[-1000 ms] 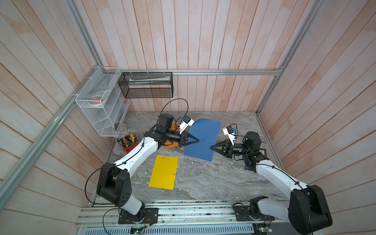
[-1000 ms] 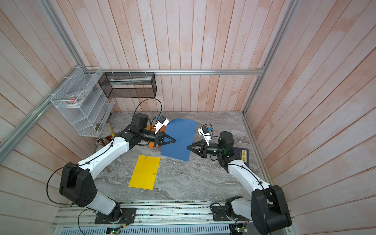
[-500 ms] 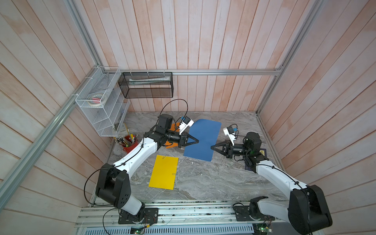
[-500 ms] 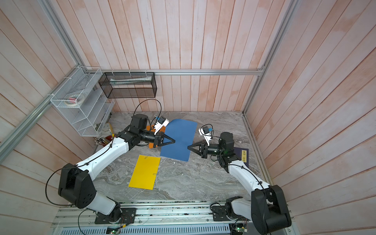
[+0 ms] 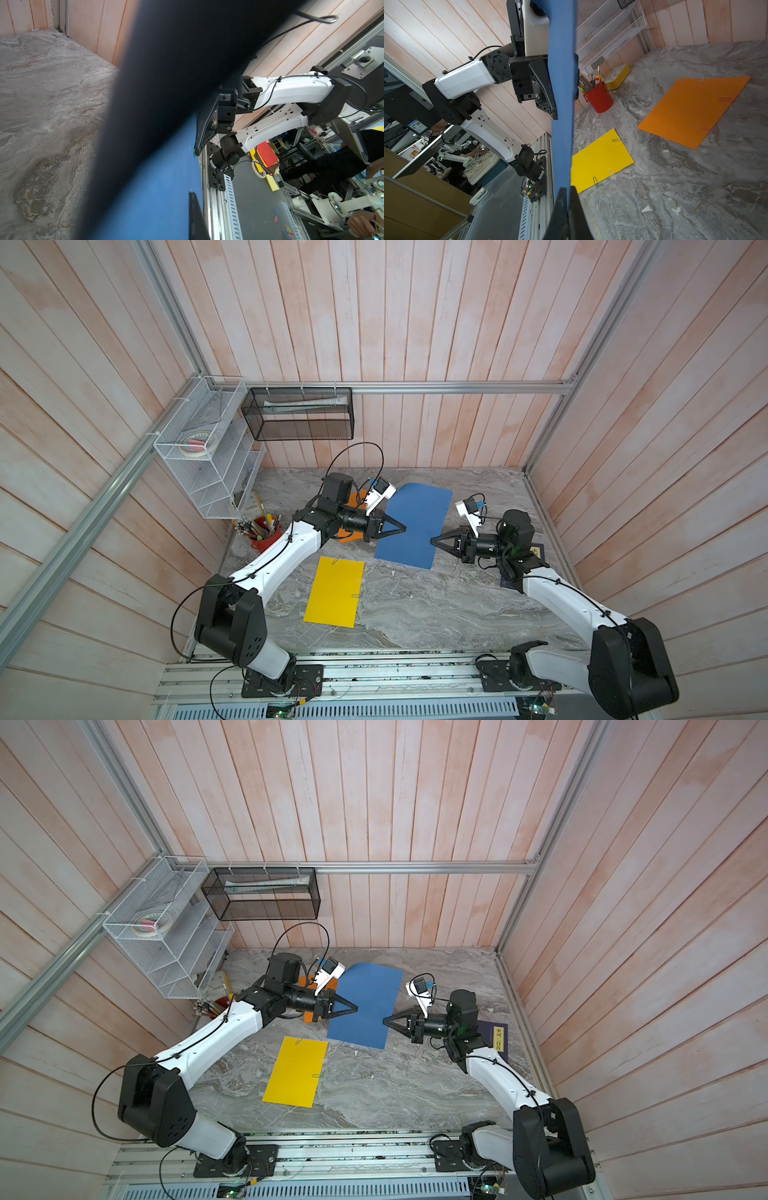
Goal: Unclip the paperclips from the documents
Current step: Remove the paper clip from the document, then place the paper clip at the center of the board.
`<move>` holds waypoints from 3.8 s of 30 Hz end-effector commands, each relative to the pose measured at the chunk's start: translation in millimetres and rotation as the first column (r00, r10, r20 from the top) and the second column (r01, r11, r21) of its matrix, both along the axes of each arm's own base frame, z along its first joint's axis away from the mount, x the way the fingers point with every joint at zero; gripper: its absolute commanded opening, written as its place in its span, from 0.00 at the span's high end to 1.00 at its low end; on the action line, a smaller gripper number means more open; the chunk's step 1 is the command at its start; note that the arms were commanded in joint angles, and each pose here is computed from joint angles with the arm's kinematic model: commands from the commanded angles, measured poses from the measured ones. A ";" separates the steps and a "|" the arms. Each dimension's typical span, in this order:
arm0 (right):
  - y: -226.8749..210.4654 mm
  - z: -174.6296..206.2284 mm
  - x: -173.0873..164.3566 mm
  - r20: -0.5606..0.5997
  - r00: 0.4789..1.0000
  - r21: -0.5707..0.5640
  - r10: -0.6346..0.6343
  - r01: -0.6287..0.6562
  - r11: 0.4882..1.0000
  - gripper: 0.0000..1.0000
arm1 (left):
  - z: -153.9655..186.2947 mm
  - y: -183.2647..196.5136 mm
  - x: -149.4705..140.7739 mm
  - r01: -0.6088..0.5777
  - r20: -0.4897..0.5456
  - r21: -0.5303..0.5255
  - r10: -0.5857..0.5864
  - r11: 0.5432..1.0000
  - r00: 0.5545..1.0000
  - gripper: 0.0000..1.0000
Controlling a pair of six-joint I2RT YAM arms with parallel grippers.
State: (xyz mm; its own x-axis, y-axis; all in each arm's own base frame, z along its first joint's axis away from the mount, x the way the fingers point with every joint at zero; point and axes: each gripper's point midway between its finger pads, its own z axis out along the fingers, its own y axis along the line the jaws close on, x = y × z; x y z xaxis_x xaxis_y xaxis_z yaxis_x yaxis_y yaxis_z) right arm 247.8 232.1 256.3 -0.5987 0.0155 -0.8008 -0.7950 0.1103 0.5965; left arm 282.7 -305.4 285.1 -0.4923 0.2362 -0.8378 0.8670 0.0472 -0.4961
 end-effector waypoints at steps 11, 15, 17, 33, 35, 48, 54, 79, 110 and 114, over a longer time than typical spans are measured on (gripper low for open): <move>-4.5 -3.5 -1.1 -0.007 1.000 -0.009 -0.014 0.013 1.000 0.95 | 4.2 10.8 -3.2 -0.014 0.033 0.000 0.014 1.000 0.999 1.00; -4.8 -4.4 -1.5 -0.010 1.000 -0.013 -0.015 0.015 1.000 0.94 | 5.2 11.6 -3.3 -0.016 0.037 -0.001 0.016 1.000 0.999 1.00; -5.1 -5.1 -1.9 -0.010 1.000 -0.014 -0.015 0.015 1.000 0.93 | 4.6 12.4 -2.7 -0.018 0.036 0.001 0.018 1.000 0.999 1.00; -6.5 -4.5 -0.6 -0.009 1.000 -0.016 -0.016 0.015 1.000 0.90 | 7.0 14.3 -1.0 -0.027 0.044 0.002 0.027 1.000 0.999 1.00; -8.0 -6.0 0.6 -0.011 1.000 -0.021 -0.026 0.025 0.999 0.90 | 6.8 14.5 -0.6 -0.028 0.044 0.002 0.028 1.000 0.999 1.00; -37.6 -59.9 30.9 -0.155 0.937 -0.184 -0.314 0.285 0.941 0.92 | 6.3 15.6 1.8 -0.040 0.046 0.007 0.040 0.999 0.998 1.00; -61.2 -110.1 34.5 -0.283 0.840 -0.296 -0.463 0.383 0.875 0.92 | 3.6 15.4 2.4 -0.039 0.042 0.009 0.038 0.999 0.998 1.00; -124.7 -234.6 5.1 -0.384 0.492 -0.690 -0.781 0.409 0.597 0.92 | -4.0 14.6 2.3 -0.047 0.031 0.013 0.047 0.999 0.998 1.00; -65.6 -75.5 24.2 -0.162 0.867 -0.235 -0.471 0.430 0.872 0.47 | -5.2 7.4 -3.8 -0.005 0.005 0.003 0.005 1.000 1.000 1.00; -52.0 -26.7 15.0 -0.083 0.923 -0.014 -0.376 0.376 0.926 0.36 | -2.8 4.8 -7.3 0.009 0.007 0.000 -0.009 1.000 1.000 1.00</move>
State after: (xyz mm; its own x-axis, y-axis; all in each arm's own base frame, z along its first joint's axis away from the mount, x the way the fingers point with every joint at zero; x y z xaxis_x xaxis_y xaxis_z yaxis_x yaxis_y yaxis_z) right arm 276.8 163.2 189.9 -0.6821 0.2458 -0.6887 -0.4853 0.5524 0.6777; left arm 279.7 -298.5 279.1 -0.4953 0.2405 -0.8348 0.8665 0.0672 -0.4947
